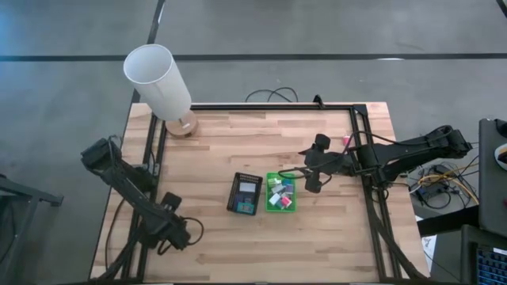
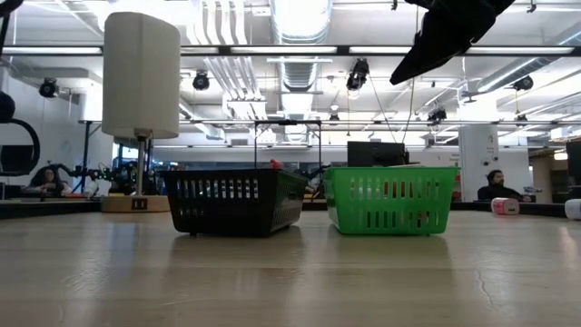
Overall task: Pick & Place Office items
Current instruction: Put the white digital clock into the black basket
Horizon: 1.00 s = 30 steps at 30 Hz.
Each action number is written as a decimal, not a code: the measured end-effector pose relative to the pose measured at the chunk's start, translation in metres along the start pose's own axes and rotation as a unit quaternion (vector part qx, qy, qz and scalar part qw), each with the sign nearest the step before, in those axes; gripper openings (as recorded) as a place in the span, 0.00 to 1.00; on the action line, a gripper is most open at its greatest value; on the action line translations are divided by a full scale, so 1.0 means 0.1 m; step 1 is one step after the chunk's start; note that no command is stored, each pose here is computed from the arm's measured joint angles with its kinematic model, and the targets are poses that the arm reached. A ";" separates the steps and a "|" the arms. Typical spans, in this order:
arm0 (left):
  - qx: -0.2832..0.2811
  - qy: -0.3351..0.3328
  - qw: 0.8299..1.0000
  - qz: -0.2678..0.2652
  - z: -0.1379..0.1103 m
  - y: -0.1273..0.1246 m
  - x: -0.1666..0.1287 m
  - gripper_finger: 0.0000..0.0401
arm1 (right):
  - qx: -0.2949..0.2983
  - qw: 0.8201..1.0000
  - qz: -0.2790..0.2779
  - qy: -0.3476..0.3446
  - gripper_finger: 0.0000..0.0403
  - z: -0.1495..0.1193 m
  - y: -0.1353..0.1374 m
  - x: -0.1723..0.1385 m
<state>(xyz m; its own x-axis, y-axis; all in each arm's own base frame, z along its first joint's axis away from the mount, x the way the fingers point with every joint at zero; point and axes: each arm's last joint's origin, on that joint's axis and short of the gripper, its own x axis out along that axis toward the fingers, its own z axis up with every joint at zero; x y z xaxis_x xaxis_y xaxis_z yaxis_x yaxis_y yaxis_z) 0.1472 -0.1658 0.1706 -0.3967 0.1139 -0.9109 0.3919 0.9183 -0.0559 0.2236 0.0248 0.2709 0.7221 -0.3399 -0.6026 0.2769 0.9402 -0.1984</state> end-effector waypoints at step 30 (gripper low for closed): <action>0.021 -0.028 0.999 -0.041 0.06 0.01 0.26 0.61 | 0.004 1.000 0.002 -0.006 0.60 0.01 0.00 0.00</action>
<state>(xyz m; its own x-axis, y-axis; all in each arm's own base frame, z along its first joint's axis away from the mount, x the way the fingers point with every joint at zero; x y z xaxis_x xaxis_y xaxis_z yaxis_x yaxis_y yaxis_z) 0.1419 -0.1641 0.1447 -0.3829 0.0169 -0.9236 0.3948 0.9069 -0.1470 0.2244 0.0251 0.2718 0.7304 -0.3371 -0.5941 0.2796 0.9411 -0.1903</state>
